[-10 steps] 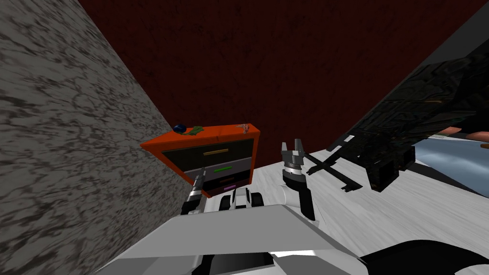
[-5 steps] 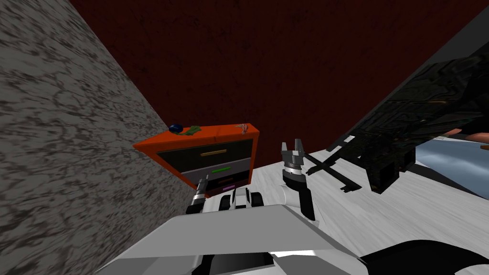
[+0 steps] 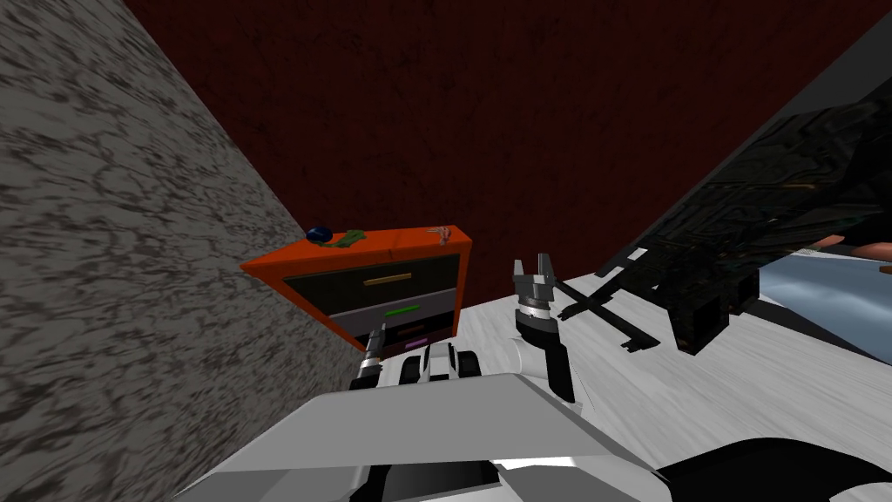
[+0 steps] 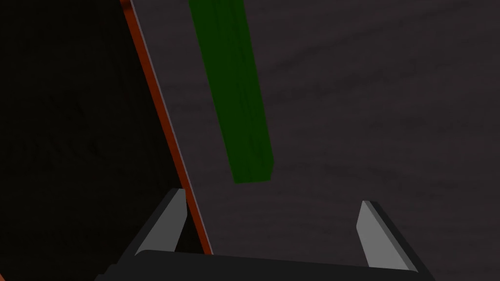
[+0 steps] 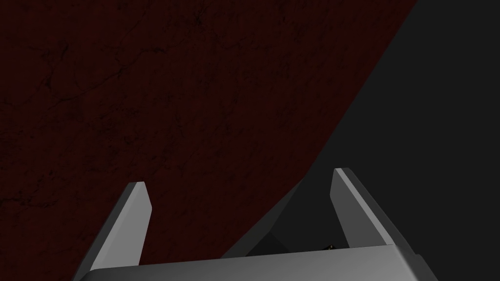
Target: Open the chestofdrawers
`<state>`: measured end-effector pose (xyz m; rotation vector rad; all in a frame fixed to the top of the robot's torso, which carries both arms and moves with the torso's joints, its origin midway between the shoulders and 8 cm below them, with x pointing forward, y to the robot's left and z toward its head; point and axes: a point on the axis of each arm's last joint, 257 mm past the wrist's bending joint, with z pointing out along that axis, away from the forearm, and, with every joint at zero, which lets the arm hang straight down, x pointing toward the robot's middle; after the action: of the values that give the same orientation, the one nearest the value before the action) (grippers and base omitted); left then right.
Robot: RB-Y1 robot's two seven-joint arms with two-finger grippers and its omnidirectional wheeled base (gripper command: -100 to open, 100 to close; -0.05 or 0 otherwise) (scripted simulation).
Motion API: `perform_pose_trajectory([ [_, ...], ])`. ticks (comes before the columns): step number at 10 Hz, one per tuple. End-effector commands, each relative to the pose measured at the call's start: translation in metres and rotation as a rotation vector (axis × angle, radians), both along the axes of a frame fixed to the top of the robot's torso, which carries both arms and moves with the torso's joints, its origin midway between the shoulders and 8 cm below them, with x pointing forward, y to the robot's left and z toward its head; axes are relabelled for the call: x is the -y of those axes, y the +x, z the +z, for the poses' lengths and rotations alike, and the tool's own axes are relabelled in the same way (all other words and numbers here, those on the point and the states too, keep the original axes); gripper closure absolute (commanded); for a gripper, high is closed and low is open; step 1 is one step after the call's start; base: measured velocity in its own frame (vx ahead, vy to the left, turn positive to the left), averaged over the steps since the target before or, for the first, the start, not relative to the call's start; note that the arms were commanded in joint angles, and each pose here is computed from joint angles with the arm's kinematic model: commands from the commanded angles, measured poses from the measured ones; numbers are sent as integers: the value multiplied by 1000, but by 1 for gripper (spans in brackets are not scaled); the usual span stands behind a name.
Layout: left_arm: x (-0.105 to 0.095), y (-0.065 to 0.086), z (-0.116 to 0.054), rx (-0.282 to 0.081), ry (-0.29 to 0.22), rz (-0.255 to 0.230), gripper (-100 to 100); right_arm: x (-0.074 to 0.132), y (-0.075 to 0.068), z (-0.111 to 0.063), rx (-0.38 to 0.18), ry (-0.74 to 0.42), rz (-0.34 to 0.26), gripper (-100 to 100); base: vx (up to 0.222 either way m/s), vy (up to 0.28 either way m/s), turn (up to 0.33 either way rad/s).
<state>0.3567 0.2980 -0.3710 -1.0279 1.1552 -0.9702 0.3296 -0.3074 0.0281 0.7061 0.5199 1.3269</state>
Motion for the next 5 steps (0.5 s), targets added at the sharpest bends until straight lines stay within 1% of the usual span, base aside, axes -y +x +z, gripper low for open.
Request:
perform_pose_trajectory([
  [1, 19, -2, -9, -11, -47, 11, -100, 0, 0, 0, 0, 0, 0, 0, 6, -11, 2],
  [2, 14, -2, -9, -10, -35, 8, -100, 0, 0, 0, 0, 0, 0, 0, 3, -6, 0],
  [3, 13, 7, -5, -9, -37, 8, -100, 0, 0, 0, 0, 0, 0, 0, 29, -1, 2],
  [4, 12, 12, -2, -9, -37, 8, -100, 0, 0, 0, 0, 0, 0, 0, 50, -4, 1],
  [5, 12, 8, -3, -7, -36, 8, -100, 0, 0, 0, 0, 0, 0, 0, 24, -2, -1],
])
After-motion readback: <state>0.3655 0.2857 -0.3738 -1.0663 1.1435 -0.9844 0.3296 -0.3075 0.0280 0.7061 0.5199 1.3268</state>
